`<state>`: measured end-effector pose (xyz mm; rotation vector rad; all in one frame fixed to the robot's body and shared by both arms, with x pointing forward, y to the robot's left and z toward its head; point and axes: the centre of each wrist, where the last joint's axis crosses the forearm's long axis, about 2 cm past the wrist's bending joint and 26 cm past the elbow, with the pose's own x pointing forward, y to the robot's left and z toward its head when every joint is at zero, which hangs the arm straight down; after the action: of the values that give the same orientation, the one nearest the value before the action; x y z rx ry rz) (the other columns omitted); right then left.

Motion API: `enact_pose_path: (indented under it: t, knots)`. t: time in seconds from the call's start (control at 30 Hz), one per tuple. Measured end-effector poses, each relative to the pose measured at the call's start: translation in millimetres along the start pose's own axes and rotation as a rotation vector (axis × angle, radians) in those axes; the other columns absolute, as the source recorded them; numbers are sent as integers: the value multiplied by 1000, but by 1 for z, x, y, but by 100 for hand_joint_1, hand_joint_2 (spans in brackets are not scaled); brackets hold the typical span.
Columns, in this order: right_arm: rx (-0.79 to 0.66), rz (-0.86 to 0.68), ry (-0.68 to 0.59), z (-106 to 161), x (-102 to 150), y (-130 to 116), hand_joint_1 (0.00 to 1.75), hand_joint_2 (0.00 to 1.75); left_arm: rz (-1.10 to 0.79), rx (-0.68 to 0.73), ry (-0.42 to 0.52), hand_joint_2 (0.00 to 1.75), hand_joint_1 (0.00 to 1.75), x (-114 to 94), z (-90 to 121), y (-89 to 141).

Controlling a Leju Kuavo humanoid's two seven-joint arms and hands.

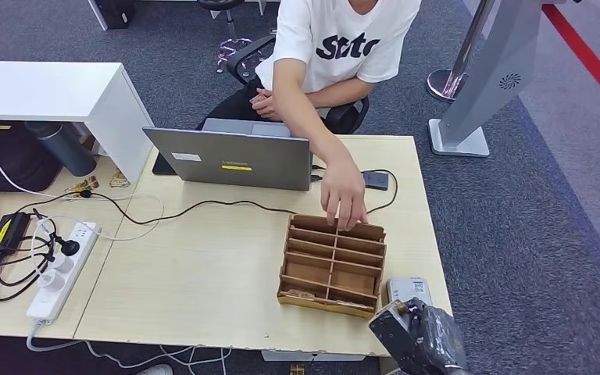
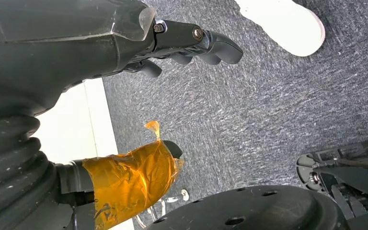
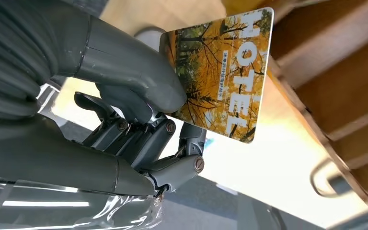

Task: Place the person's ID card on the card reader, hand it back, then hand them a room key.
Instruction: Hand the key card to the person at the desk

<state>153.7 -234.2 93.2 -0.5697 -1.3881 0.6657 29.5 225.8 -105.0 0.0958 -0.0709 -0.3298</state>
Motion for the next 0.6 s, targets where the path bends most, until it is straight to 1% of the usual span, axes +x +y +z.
enact_pose_path:
  t: [0.23,0.4,0.5,0.6]
  knots:
    - [-75,-27,-115,7,25,-18,175,175,7,0,1,175,0,0,0,0]
    - [-105,-56,-237,9,48,-36,175,175,12,-2,3,175,0,0,0,0]
    - [-83,-74,-330,0,66,-46,175,175,4,-2,2,175,0,0,0,1]
    - [-57,-72,-406,-21,86,-58,175,175,-3,0,4,175,0,1,-1,3]
